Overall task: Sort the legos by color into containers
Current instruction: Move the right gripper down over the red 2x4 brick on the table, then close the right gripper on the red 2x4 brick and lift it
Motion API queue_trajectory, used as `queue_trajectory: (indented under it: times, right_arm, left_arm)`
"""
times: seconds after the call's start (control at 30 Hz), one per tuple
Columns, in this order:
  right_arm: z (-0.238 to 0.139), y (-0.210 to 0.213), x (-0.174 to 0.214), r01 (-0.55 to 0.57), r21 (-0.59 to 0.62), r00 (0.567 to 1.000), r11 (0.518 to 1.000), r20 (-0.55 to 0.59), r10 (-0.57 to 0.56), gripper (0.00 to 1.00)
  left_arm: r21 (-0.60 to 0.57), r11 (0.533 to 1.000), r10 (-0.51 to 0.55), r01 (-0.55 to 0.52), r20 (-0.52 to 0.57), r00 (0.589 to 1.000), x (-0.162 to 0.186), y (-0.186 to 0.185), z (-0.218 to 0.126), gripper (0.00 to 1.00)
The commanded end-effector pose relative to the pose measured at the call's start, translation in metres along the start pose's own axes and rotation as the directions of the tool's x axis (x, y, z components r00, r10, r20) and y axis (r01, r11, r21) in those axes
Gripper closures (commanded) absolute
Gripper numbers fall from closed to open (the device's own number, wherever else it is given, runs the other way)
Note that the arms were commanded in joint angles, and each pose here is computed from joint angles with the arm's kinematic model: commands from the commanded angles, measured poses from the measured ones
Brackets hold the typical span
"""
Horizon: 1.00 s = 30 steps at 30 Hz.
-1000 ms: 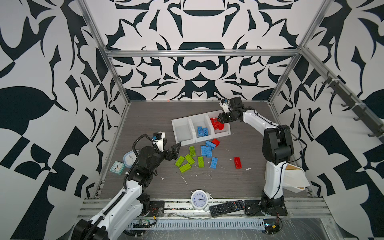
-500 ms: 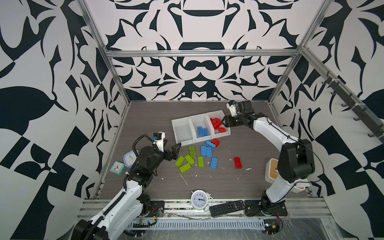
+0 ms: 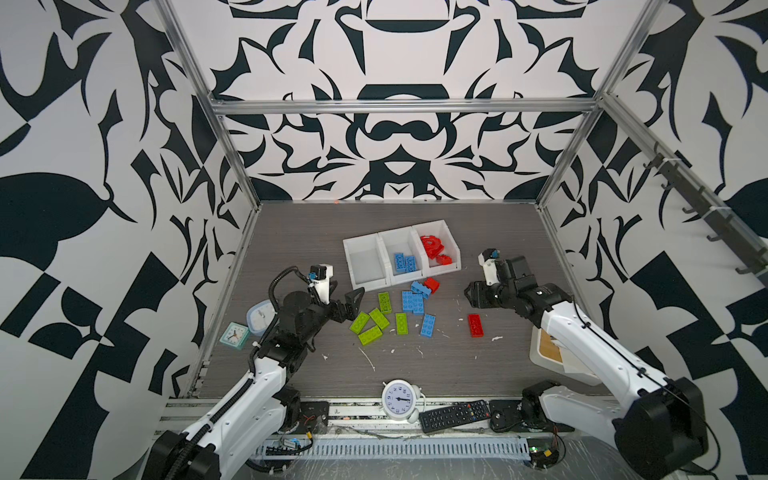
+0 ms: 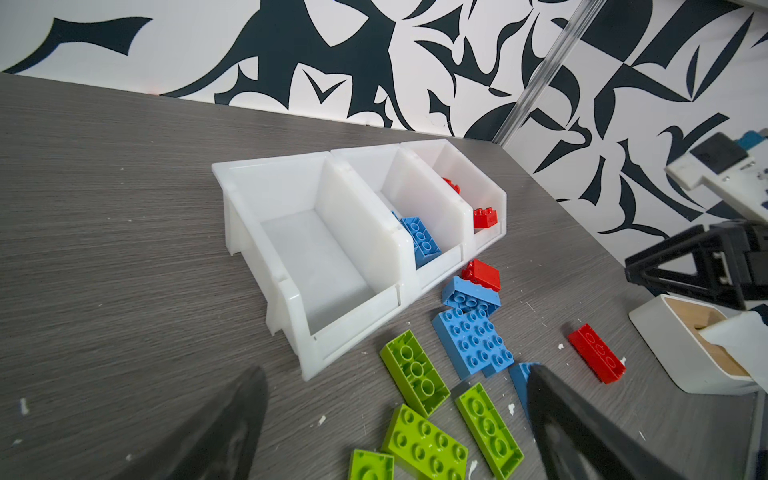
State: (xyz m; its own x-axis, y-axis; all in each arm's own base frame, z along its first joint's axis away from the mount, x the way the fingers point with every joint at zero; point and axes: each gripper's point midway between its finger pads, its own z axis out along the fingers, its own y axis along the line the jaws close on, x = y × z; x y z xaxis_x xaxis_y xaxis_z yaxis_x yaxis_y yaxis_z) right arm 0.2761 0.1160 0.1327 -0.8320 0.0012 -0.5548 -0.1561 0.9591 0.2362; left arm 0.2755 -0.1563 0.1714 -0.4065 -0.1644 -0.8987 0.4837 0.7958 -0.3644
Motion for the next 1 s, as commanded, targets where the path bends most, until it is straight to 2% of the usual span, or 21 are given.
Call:
queue_trajectory:
  times: [0.0,0.13,0.27,0.57,0.7,0.97]
  right_arm:
    - [-0.005,-0.011,0.021,-0.05,0.074,0.998,0.996,-0.037,0.053,0.36]
    - [-0.006,-0.009,0.036,-0.092,0.061,0.99,0.994,-0.099,0.098,0.36]
    - [0.002,-0.008,0.044,-0.107,0.057,0.984,0.993,-0.135,0.114,0.37]
    - [0.025,0.004,0.072,-0.055,0.071,0.966,0.996,-0.248,0.071,0.38]
    - [0.028,-0.006,0.077,-0.043,0.125,0.966,0.991,-0.249,0.073,0.39]
    - [0.046,-0.011,0.076,-0.02,0.149,0.966,0.989,-0.253,0.058,0.41]
  left_arm:
    - [0.032,0.999,0.006,-0.006,0.013,1.0,-0.005,-0.006,0.001,0.0]
    - [0.081,0.996,0.032,-0.033,0.019,0.999,-0.004,-0.014,0.004,0.0]
    - [0.098,0.995,0.024,-0.022,-0.019,1.0,0.002,-0.015,0.01,0.0]
    - [0.095,0.995,0.021,-0.017,-0.039,0.999,0.005,-0.013,0.014,0.0]
    - [0.132,0.991,0.025,-0.019,-0.037,0.999,0.003,-0.02,0.013,0.0]
    - [0.13,0.991,0.031,-0.029,-0.011,0.999,-0.002,-0.021,0.008,0.0]
